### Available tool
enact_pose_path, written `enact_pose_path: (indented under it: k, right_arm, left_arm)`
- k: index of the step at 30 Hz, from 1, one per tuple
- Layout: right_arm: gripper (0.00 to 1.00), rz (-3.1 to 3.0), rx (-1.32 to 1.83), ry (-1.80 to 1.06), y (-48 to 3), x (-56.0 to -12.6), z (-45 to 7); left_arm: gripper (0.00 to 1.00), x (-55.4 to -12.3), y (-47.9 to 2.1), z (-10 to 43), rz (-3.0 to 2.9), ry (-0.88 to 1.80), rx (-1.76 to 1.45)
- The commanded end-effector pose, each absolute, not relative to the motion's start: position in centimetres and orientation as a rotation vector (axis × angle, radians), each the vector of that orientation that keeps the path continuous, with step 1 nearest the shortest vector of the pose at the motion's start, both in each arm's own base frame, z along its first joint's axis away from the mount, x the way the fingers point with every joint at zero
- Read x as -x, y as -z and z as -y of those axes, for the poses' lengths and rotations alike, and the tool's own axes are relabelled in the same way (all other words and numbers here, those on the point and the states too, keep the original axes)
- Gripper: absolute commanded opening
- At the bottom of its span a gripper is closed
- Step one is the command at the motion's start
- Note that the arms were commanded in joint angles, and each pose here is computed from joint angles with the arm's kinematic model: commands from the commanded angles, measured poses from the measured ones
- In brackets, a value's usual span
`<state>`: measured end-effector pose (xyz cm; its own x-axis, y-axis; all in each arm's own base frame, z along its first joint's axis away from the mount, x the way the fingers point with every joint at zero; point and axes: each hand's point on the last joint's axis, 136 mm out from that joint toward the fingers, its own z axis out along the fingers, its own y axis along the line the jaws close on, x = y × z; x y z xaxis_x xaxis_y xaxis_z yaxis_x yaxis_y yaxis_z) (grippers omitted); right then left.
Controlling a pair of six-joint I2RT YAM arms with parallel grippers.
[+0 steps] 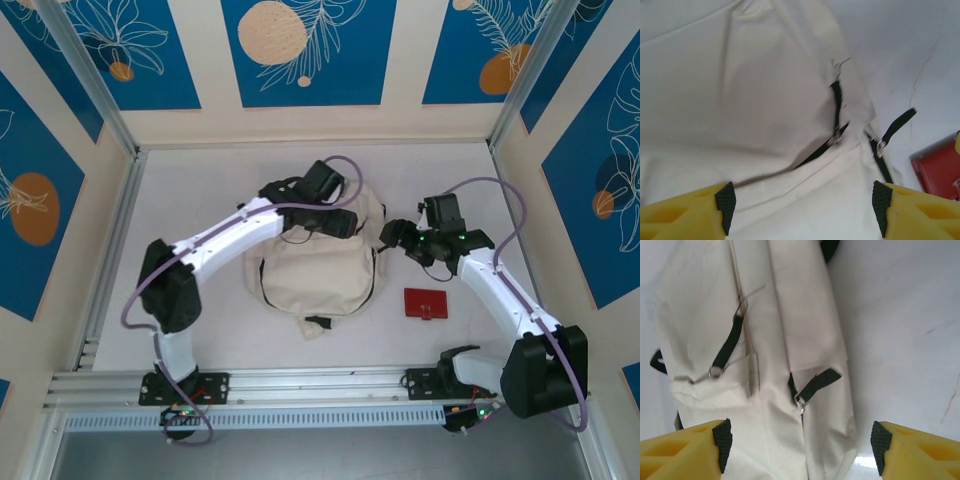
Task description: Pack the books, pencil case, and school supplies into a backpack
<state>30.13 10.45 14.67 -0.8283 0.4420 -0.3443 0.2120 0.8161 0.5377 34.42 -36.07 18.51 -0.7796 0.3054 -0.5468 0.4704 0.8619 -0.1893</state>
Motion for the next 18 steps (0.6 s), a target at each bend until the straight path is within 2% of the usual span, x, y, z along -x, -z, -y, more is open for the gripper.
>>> enact_pose_path:
  k: [1,8,18]
  right_arm:
    - [0.76,-2.493,-0.521,-0.765,-15.4,-30.8,-9.9]
    - [0.77,-2.489,-0.600,-0.849,-14.2,-30.8,-8.6]
    - [0.76,-2.506,-0.601,-0.903,-13.4,-30.6,-8.9]
  left_arm:
    - [0.68,-34.3,-17.1,36.7,-2.548,0.287,-0.717]
    - [0.56,-35.3,-15.0,40.0,-2.589,0.339,-0.811]
    - [0.41,-36.1,-12.7,41.4,-2.635,0.343,-0.801]
